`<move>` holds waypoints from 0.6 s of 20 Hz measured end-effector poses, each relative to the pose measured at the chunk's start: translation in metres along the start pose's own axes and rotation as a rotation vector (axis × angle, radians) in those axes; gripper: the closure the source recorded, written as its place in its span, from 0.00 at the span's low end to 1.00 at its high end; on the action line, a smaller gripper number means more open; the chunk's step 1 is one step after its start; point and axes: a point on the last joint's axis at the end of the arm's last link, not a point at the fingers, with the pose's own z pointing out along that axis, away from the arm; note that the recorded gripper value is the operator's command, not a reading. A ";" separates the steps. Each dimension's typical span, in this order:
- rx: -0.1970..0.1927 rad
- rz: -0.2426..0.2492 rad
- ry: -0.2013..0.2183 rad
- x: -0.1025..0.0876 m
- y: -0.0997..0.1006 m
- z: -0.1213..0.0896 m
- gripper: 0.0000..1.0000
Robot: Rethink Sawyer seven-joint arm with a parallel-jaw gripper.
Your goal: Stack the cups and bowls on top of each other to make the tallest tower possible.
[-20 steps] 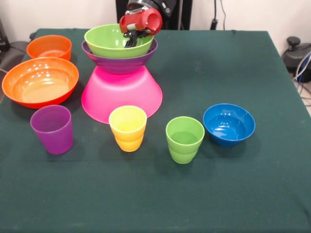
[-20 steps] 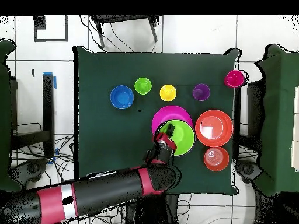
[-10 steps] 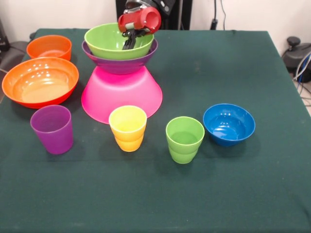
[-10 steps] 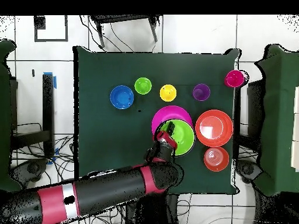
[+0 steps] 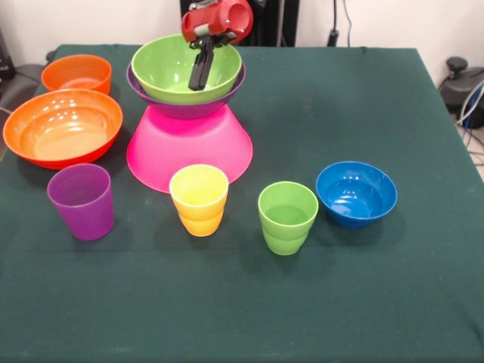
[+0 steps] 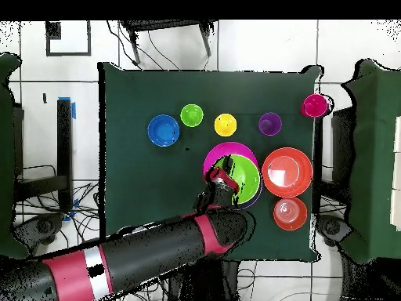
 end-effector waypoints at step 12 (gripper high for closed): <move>-0.081 0.018 -0.002 -0.017 0.046 0.014 1.00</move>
